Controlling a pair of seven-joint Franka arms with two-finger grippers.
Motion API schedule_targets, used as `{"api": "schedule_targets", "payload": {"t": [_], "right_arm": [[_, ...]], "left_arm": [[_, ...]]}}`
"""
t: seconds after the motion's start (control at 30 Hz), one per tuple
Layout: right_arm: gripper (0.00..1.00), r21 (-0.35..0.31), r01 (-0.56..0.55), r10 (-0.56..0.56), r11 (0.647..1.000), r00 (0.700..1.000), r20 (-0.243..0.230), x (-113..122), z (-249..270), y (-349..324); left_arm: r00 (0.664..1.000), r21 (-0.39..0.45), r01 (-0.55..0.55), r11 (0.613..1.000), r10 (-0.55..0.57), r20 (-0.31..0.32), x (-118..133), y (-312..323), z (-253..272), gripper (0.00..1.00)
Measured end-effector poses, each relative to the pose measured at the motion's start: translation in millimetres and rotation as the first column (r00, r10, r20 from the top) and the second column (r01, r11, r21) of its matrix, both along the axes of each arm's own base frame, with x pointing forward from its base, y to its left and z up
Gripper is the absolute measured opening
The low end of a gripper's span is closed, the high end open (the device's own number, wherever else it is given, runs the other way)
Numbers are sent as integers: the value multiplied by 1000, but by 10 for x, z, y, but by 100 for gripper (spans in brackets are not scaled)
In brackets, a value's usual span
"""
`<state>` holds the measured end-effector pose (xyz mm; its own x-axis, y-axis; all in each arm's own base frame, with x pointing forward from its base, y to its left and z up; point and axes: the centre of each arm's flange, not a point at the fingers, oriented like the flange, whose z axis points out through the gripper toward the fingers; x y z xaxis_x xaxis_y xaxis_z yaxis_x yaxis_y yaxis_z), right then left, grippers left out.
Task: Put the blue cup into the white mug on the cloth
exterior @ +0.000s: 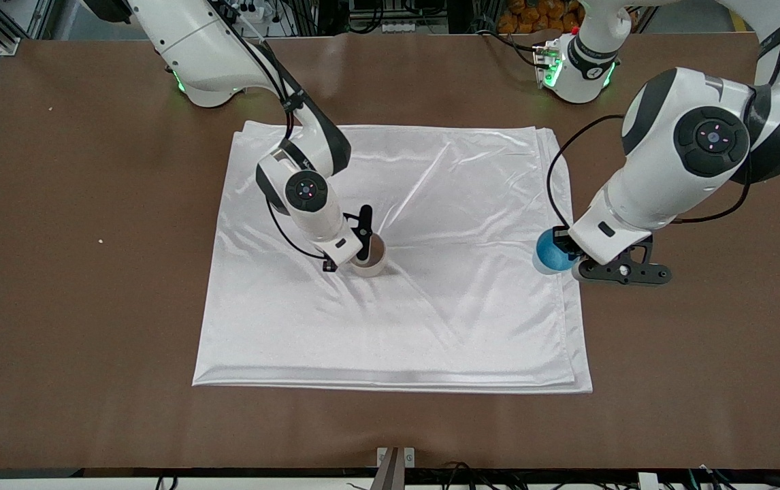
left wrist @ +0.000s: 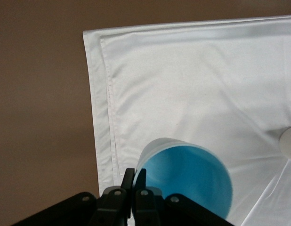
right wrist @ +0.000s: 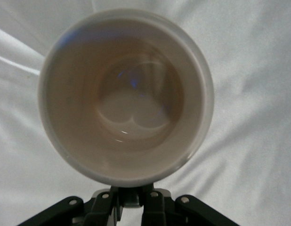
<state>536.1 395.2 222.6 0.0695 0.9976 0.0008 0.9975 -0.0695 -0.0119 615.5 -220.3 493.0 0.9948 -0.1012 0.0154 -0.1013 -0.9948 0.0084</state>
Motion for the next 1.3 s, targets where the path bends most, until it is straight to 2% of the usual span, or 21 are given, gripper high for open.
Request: {"api": "schedule_targets", "payload": {"t": [0.07, 0.13, 0.27, 0.3, 0.37, 0.57, 0.7, 0.87, 1.07, 1.3], "right_arm": [[19, 1, 7, -7, 1000, 1000, 1, -34, 1, 48], [24, 2, 12, -12, 1000, 1000, 2, -53, 3, 77], [41, 2, 19, -19, 1000, 1000, 3, -60, 4, 88], [50, 1, 21, -21, 1000, 1000, 4, -56, 3, 83], [59, 0, 24, -24, 1000, 1000, 5, -43, 3, 66], [84, 4, 44, -44, 999, 999, 20, 60, 77, -17], [100, -7, 73, -73, 997, 997, 18, 193, 265, -166], [100, -35, 116, -116, 993, 993, -4, 353, 683, -421], [100, -77, 172, -175, 982, 984, -34, 450, 1475, -788], [100, -86, 257, -260, 963, 965, -22, 431, 2484, -1378]], "left_arm": [[1000, 0, 1, 1000, -1, 0, -2, -5, 0, 4], [1000, -1, 2, 1000, -2, 0, -5, -11, 1, 4], [1000, -1, 1, 1000, -1, 0, -6, -14, 1, 4], [1000, -1, 1, 1000, -1, 0, -6, -14, 1, 4], [1000, -1, 3, 1000, -3, 0, -9, -21, 2, 4], [1000, -6, -19, 1000, 19, -2, -63, -163, 7, 4], [997, -11, -72, 997, 72, -5, -195, -473, 13, 4], [992, -14, -124, 992, 124, -11, -432, -953, 3, 4], [990, -22, -139, 990, 139, -14, -693, -1459, -65, 4], [984, -66, -176, 982, 175, -7, -904, -1996, -277, 4]]}}
